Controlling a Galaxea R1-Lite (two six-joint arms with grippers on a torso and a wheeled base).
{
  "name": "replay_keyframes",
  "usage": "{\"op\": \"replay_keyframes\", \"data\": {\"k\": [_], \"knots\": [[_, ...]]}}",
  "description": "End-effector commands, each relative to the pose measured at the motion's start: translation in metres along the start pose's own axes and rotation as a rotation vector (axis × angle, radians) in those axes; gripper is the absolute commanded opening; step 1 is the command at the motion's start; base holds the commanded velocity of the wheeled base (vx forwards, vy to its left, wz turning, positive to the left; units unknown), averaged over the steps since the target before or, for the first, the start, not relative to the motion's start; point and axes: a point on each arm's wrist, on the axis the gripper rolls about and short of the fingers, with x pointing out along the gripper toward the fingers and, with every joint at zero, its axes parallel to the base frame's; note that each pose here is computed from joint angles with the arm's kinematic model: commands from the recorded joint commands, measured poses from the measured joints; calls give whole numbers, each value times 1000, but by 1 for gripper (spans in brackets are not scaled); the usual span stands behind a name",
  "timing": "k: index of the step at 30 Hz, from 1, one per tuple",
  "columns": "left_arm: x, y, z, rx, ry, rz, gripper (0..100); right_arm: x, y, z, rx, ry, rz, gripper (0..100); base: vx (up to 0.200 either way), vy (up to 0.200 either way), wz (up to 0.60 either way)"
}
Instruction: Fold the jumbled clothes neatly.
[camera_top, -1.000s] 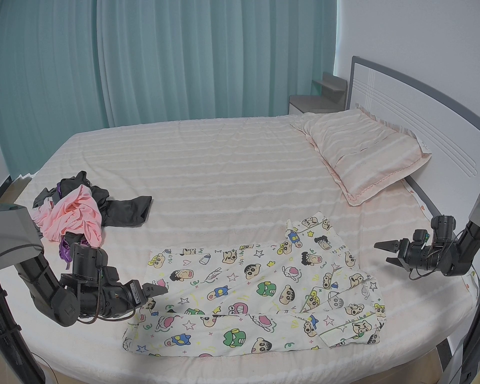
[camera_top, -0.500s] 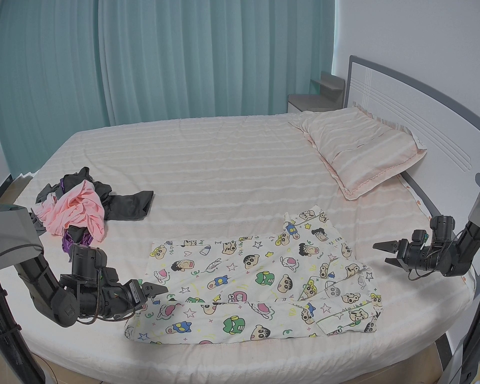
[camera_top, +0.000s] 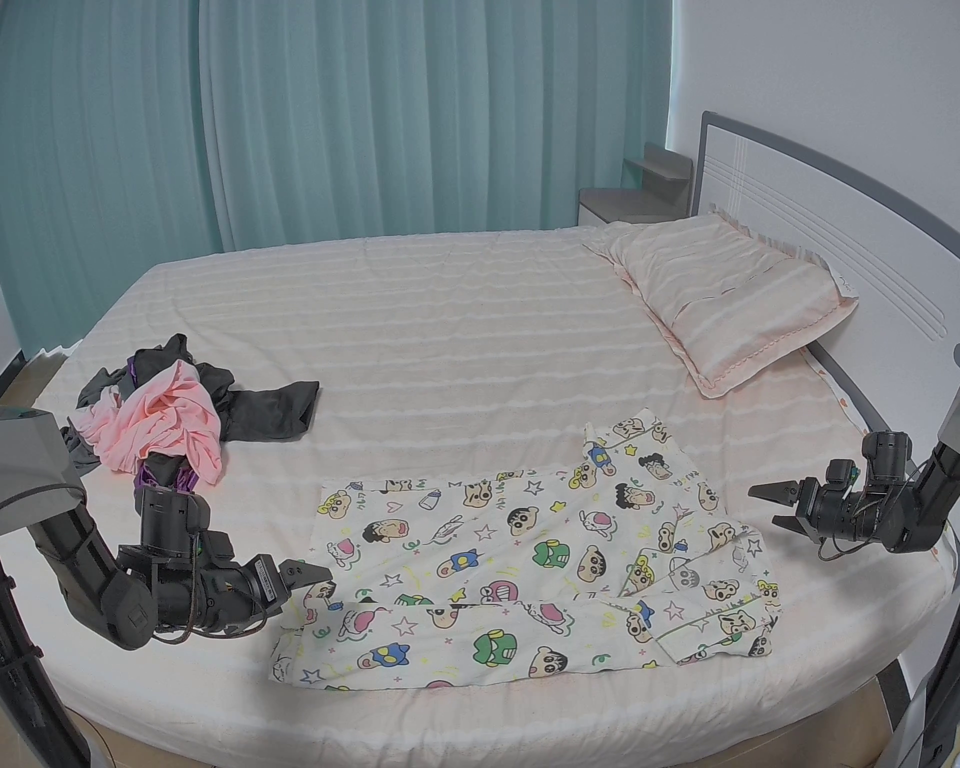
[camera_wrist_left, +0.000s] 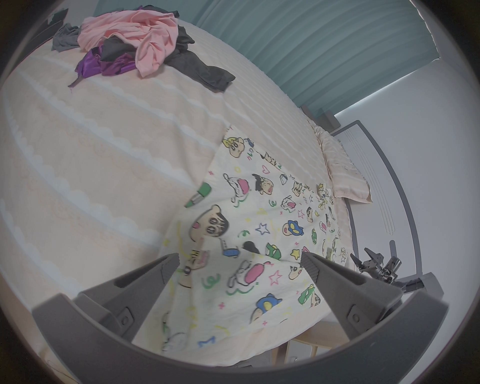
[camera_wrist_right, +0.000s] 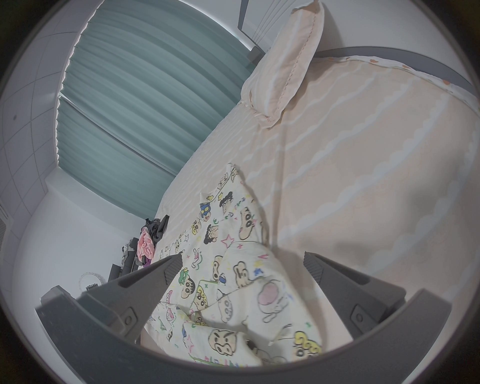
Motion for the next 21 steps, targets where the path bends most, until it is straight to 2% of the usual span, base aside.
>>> {"op": "replay_keyframes", "data": {"k": [1, 4, 5, 10, 21], "knots": [[1, -1, -4, 13, 18, 1, 100, 0, 0, 0, -2, 1, 2, 100, 0, 0, 0], [5, -4, -10, 48, 43, -4, 100, 0, 0, 0, -1, 2, 2, 100, 0, 0, 0], [13, -7, -16, 97, 71, -9, 100, 0, 0, 0, -2, 2, 0, 100, 0, 0, 0], [26, -18, -27, 184, 99, -53, 100, 0, 0, -1, -1, 3, 1, 100, 0, 0, 0], [47, -10, -37, 240, 128, -38, 100, 0, 0, -1, 1, 2, 2, 100, 0, 0, 0]]}}
